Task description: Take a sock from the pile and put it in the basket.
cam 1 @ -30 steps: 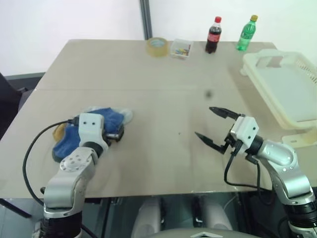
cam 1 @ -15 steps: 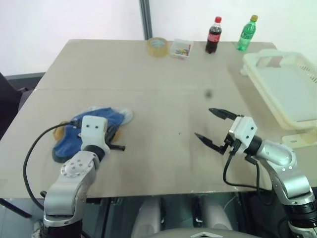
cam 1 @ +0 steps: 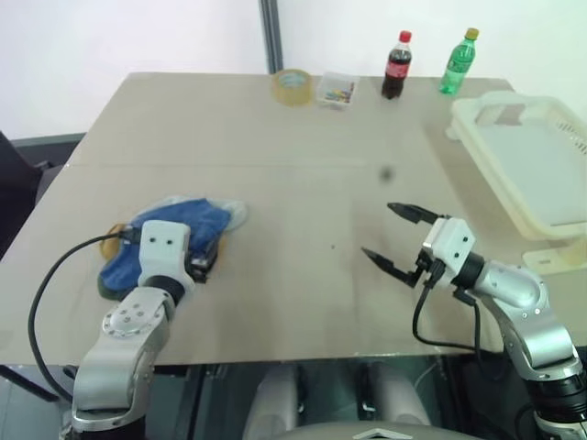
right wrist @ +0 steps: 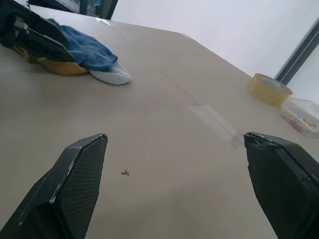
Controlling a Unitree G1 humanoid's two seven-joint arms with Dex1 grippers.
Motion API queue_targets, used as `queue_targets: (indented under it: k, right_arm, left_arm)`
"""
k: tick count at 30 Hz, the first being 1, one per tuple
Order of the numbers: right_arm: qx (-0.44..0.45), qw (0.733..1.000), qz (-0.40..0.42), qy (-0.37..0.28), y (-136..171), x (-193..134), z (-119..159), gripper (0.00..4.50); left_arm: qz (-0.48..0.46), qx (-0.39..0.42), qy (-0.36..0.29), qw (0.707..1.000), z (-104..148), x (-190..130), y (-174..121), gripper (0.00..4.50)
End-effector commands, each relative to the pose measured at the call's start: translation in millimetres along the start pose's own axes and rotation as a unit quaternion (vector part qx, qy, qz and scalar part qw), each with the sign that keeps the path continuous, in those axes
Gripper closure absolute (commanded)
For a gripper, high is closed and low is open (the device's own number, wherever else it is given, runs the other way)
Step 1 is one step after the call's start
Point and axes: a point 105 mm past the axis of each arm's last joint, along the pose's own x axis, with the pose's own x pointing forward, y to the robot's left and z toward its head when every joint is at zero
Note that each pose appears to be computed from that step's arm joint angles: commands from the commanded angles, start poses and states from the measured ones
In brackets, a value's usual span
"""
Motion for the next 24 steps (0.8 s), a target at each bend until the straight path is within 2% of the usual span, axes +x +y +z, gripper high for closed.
queue_targets:
  k: [1,2,5,7,10,11,24]
  right_arm:
    - [-0.012,1.000,-0.001,-0.018,-1.3,0.3,8.5,0.00]
    - [-0.012,1.000,-0.002,-0.018,-1.8,0.0,8.5,0.00]
    - [-0.015,0.999,0.003,-0.029,-1.0,-0.4,12.5,0.00]
    - [-0.018,0.999,0.017,-0.049,2.1,0.4,18.3,0.00]
    - [-0.023,0.997,0.033,-0.069,5.6,1.1,25.2,0.00]
    - [-0.023,0.996,0.038,-0.075,6.8,1.1,27.3,0.00]
    - [0.003,0.988,0.107,-0.114,17.3,2.4,39.2,0.00]
  left_arm:
    - [0.018,0.010,0.004,1.000,0.7,0.7,4.4,1.48]
    - [0.019,0.007,0.008,1.000,-1.5,1.2,4.4,1.48]
    - [0.007,0.003,0.008,1.000,-2.1,2.0,0.9,2.25]
    - [0.004,0.001,0.008,1.000,-2.6,2.4,-0.3,3.31]
    - [0.003,-0.001,0.008,1.000,-3.2,2.8,-1.0,4.36]
    - [0.002,-0.002,0.007,1.000,-3.3,3.0,-1.3,4.47]
    - [-0.005,-0.011,0.003,1.000,-4.9,4.2,-2.6,4.47]
